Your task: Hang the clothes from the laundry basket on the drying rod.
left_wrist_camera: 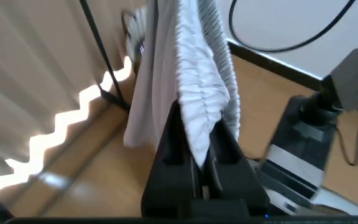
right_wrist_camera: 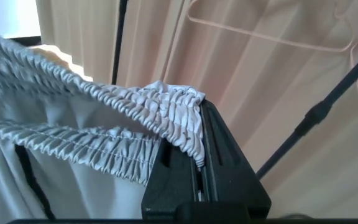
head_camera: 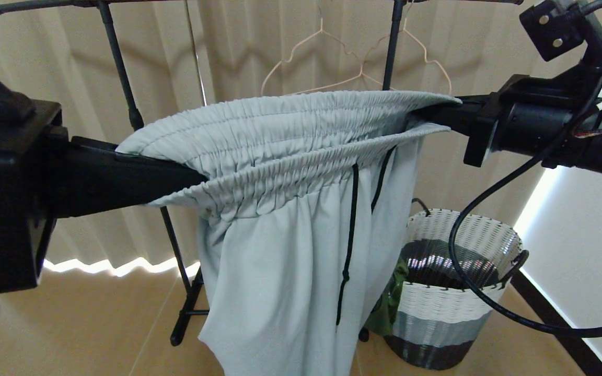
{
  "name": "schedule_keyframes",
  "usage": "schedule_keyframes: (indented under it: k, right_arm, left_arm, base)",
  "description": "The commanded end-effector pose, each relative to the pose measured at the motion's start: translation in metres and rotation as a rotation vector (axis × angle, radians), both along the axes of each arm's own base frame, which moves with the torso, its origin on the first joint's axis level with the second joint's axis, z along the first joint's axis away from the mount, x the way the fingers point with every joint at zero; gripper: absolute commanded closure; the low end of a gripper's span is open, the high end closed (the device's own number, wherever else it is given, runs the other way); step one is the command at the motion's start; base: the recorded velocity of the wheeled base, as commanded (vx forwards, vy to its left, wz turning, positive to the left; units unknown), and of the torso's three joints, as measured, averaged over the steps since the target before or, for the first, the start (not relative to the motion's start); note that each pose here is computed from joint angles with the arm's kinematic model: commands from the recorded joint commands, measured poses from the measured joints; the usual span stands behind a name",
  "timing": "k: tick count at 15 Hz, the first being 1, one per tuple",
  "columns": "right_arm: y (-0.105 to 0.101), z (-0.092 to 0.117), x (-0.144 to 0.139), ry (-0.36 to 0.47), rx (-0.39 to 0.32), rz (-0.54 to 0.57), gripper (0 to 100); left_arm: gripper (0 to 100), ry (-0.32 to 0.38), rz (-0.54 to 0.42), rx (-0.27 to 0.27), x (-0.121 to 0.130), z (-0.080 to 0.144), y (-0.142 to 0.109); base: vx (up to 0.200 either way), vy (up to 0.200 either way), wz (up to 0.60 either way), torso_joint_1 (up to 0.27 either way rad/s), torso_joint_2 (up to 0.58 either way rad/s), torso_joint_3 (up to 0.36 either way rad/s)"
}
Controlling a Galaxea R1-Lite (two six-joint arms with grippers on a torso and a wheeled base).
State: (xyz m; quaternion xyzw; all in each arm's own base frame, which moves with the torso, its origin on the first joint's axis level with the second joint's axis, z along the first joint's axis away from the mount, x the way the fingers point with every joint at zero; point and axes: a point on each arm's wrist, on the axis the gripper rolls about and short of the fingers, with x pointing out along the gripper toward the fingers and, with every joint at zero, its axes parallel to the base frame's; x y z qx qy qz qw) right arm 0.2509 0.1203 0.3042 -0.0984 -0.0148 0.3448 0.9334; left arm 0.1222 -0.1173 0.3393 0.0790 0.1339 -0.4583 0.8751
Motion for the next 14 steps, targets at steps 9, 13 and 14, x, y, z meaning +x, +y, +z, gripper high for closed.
schedule_keyframes:
  k: [9,13,14]
  right_arm:
    - [-0.019,0.005,-0.031,0.038,-0.027,-0.122,100]
    - [-0.020,0.007,-0.031,0.027,-0.021,-0.122,100]
    - [-0.020,0.007,-0.031,0.027,-0.021,-0.122,100]
  left_arm:
    - [100,-0.186,0.445,0.049,0.084,-0.031,-0.052]
    - [100,-0.198,0.450,0.033,0.083,-0.027,-0.050]
    - [100,-0.202,0.451,0.029,0.083,-0.026,-0.050]
  base:
    - [0.000,0.000,0.00,0.000,0.00,0.000]
    - [0.000,0.000,0.00,0.000,0.00,0.000]
    - [0.000,0.000,0.00,0.000,0.00,0.000]
